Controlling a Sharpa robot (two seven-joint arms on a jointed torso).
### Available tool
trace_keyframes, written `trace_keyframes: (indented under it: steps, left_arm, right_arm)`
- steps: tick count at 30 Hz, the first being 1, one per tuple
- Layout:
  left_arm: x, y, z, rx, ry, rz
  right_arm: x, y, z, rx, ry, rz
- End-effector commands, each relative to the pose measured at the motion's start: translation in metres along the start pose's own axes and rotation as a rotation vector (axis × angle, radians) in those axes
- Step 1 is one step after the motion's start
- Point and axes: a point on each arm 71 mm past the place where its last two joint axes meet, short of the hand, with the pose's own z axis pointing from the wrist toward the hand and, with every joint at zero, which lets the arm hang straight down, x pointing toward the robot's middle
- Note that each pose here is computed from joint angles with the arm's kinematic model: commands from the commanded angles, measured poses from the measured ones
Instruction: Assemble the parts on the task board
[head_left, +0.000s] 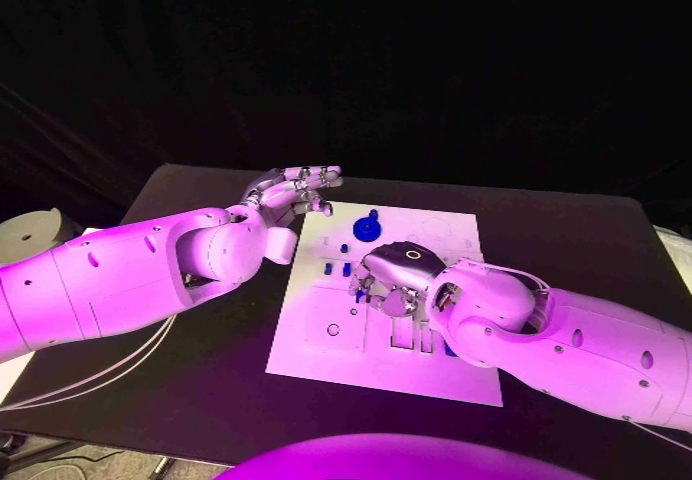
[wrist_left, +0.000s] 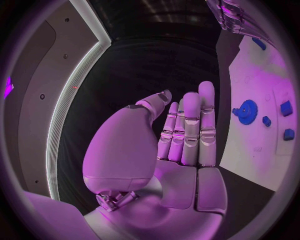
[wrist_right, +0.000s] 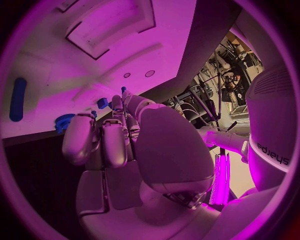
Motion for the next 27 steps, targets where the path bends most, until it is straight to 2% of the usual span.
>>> trace_keyframes:
  steps: [1, 27]
  left_arm:
    - [0.0033, -0.0004, 0.0000, 0.005, 0.021, -0.011]
    - [0.0042, -0.0003, -0.0002, 0.003, 0.024, -0.012]
  right_arm:
    - [0.005, 0.002, 0.002, -0.024, 0.030, -0.003]
    - [0.020, 0.004, 0.010, -0.023, 0.090, -0.002]
